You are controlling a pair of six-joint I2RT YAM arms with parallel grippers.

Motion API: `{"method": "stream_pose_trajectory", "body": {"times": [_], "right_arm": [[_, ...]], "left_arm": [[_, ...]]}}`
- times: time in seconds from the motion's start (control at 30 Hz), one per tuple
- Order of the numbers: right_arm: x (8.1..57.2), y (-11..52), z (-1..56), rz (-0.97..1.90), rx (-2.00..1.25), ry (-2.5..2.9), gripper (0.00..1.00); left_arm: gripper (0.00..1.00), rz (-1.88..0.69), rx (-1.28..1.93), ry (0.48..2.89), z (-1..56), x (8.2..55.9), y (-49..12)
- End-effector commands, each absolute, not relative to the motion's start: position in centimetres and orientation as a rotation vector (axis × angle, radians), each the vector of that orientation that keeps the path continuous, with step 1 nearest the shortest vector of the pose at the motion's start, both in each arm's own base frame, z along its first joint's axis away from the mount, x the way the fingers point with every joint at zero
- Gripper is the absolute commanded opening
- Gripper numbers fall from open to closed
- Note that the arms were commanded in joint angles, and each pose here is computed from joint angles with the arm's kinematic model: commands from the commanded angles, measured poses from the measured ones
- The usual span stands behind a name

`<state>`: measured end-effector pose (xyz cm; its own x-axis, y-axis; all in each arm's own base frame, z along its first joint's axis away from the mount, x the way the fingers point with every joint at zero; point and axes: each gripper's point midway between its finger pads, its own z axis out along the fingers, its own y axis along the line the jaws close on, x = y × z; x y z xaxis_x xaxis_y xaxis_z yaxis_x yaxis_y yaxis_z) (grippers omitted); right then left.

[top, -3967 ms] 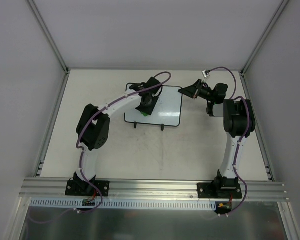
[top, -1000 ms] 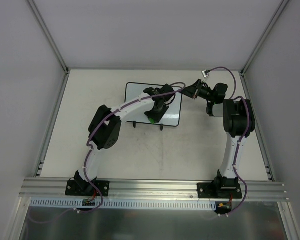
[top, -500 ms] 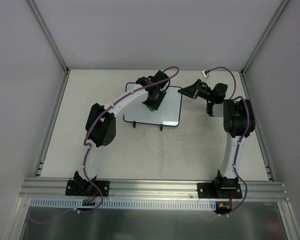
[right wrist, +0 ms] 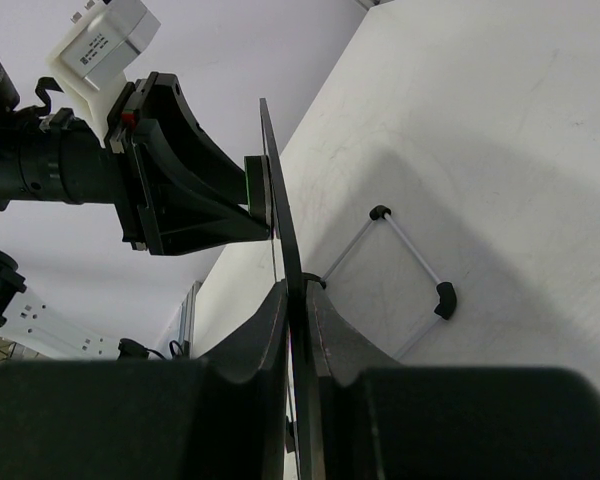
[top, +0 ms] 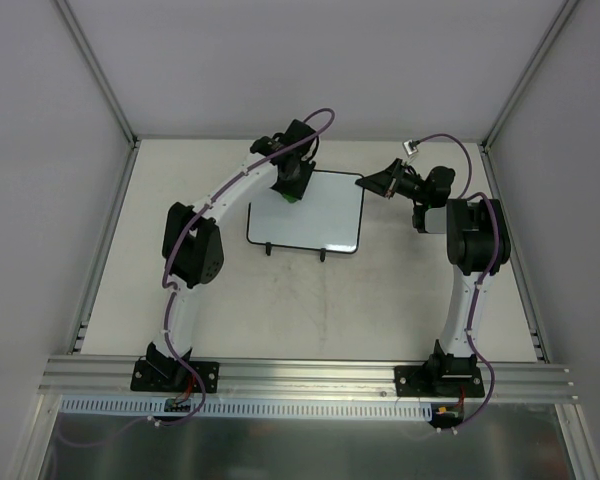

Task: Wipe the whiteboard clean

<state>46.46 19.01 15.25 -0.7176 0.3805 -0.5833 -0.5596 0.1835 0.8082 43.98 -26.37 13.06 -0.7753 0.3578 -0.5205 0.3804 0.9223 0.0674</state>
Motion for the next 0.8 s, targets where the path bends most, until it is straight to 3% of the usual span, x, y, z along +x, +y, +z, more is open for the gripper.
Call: {"method": "stream_pose_trajectory", "body": {"times": [0.0,0.47,0.77], "right_arm": [[45.3,20.2,19.0,1.581,-0.402,1.556,0.0],[45.3,20.2,18.8,1.583,-0.397,1.56,0.0],[45.2,20.2,18.9,1.584,-0.398,1.56,0.0]], "left_arm": [[0.0,-0.086,0.584,2.537,13.3,43.0,-27.5],[0.0,-0.105,0.619,2.607,11.6,37.7,-29.3],[0.0,-0.185,0.567,2.489,17.8,35.9,-28.2]]}}
